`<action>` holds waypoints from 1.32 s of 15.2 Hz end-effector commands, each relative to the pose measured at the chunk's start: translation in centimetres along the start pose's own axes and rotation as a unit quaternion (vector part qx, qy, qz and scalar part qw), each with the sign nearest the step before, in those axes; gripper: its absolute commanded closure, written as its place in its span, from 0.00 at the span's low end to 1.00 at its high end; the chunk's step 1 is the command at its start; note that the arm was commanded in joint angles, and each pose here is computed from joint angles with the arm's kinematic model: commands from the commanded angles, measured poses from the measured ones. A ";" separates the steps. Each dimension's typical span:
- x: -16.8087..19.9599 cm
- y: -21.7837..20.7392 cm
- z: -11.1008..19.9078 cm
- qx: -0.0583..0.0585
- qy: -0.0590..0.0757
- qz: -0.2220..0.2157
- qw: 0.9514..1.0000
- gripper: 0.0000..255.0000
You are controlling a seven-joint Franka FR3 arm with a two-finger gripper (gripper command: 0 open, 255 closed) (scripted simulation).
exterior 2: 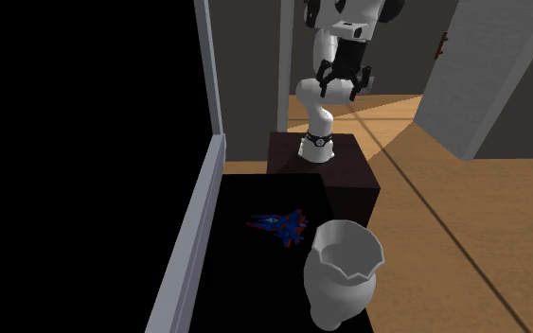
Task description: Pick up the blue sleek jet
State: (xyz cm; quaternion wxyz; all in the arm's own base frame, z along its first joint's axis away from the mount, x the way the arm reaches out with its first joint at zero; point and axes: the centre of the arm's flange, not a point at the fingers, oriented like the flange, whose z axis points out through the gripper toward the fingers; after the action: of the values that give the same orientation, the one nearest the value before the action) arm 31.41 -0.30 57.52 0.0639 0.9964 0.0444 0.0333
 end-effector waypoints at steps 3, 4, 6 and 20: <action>1.6 1.0 2.0 0.007 -0.002 0.005 1.000 0.00; 2.4 1.5 3.0 0.010 -0.004 0.007 1.000 0.00; 3.9 2.5 5.1 0.017 -0.006 0.012 1.000 0.00; 14.2 9.0 20.0 0.064 -0.023 0.045 0.997 0.00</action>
State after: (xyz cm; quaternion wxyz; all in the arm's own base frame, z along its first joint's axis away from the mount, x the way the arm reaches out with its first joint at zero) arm 46.88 -9.57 40.90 0.0021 0.9999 0.0021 0.0113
